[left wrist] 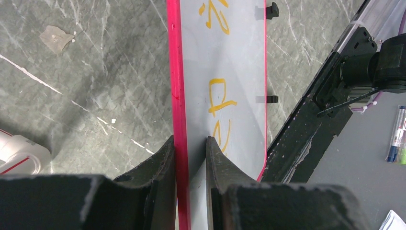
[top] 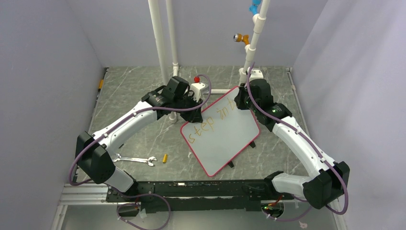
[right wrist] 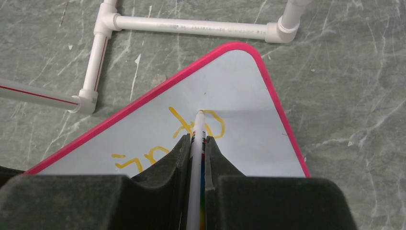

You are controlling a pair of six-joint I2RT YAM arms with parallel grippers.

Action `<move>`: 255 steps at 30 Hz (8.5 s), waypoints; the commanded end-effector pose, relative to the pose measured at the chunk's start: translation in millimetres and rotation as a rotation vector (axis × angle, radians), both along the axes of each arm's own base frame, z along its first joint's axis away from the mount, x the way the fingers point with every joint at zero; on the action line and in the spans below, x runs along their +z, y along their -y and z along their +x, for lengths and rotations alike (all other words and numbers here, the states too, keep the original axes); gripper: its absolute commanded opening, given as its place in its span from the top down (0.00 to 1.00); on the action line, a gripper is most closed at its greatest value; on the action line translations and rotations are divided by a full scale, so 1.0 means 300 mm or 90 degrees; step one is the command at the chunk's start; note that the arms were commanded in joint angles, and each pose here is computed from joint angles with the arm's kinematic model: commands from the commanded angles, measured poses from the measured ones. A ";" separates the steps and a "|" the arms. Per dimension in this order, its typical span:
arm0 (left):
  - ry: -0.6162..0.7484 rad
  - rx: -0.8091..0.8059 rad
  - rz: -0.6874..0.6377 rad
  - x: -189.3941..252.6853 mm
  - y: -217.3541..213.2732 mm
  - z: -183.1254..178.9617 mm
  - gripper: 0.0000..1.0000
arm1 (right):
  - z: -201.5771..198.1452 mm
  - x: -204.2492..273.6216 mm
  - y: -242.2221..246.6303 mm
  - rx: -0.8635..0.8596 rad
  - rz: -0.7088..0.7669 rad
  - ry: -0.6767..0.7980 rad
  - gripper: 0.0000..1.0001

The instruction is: Write a sentence on the whiteboard

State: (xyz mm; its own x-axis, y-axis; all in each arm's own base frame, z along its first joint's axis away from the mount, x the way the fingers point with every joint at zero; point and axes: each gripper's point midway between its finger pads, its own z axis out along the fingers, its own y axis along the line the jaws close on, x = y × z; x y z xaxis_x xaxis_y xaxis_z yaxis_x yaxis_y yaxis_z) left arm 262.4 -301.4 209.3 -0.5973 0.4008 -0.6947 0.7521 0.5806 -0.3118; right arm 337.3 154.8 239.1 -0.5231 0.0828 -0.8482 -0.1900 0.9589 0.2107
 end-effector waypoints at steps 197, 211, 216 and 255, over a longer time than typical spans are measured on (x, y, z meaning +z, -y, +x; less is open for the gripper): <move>0.071 0.111 0.005 0.002 -0.084 0.147 1.00 | -0.620 -0.317 -0.392 0.387 -0.034 -0.064 1.00; 0.072 0.111 0.004 0.005 -0.085 0.146 1.00 | -0.599 -0.225 -0.452 0.399 -0.034 -0.037 1.00; 0.073 0.111 0.005 0.007 -0.087 0.146 1.00 | -0.610 -0.145 -0.445 0.399 0.011 -0.005 1.00; 0.072 0.112 0.014 -0.004 -0.090 0.150 1.00 | -0.535 -0.279 -0.351 0.274 -0.055 -0.017 1.00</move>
State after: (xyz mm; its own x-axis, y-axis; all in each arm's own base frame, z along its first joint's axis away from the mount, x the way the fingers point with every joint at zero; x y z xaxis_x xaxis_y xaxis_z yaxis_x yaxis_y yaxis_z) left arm 287.1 -283.1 199.4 -0.6707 0.2678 -0.6917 0.6366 0.6865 -0.3513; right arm 178.7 261.4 158.5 -0.5085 -0.2469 -0.8249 -0.5815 0.8050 0.1175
